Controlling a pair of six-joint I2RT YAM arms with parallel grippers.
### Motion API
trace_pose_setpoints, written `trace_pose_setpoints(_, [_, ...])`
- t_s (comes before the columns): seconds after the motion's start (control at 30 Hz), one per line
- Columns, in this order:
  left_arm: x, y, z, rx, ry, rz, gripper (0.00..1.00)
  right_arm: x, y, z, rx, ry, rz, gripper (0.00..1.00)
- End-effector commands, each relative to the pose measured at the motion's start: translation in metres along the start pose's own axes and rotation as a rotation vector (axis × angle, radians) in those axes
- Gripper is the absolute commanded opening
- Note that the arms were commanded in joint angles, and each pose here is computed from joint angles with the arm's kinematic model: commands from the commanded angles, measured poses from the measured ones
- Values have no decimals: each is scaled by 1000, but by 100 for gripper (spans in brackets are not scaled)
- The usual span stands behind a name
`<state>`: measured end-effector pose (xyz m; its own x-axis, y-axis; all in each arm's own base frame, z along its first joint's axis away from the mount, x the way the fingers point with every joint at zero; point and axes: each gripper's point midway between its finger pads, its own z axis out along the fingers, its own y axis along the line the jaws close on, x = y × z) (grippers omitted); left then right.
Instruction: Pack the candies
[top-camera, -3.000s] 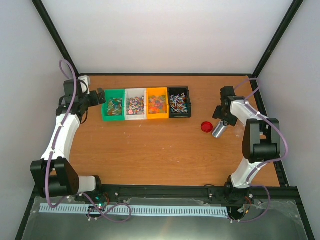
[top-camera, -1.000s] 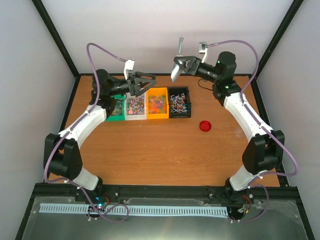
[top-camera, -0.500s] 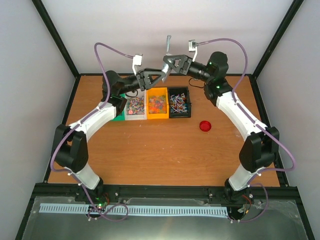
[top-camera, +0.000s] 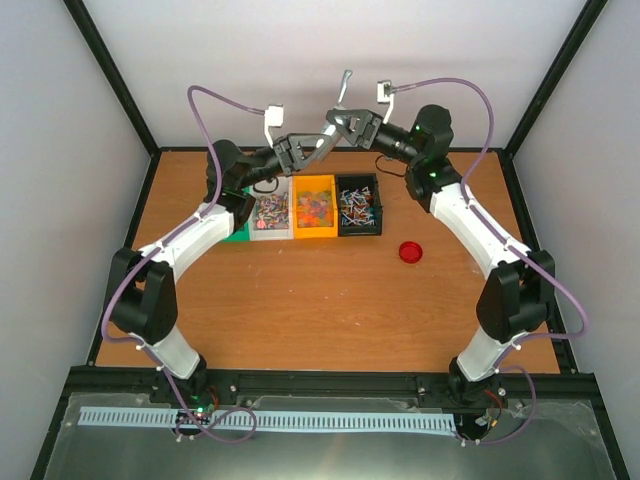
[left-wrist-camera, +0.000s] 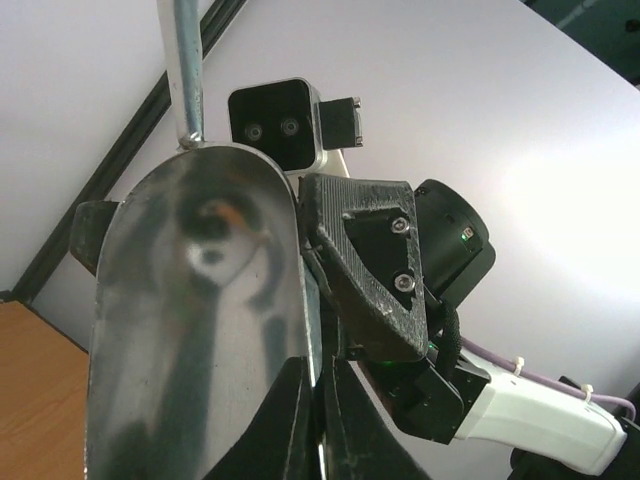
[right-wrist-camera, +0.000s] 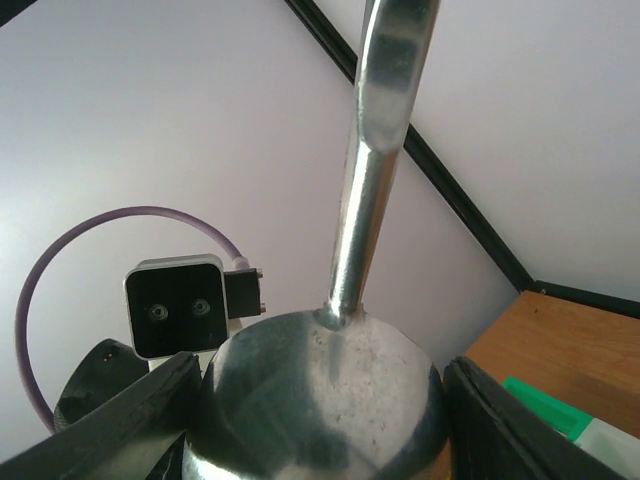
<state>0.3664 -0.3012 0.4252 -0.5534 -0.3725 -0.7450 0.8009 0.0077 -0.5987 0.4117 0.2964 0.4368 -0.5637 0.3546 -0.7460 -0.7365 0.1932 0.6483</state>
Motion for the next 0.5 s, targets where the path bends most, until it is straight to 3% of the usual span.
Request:
trace_pose_setpoints(0.0, [8, -19, 1, 50, 56, 75, 1, 8, 13, -3, -49, 41, -34, 53])
trace_pose_setpoints(0.13, [18, -12, -17, 14, 124, 107, 1, -2, -1, -30, -19, 47, -96, 98])
trace_pose_setpoints(0.3, [42, 4, -48, -64, 282, 179, 1, -8, -22, -79, 61, 130, -260, 100])
trace_pose_setpoints(0.47, [81, 9, -73, -108, 509, 377, 1, -3, -33, -125, 200, 287, -407, 100])
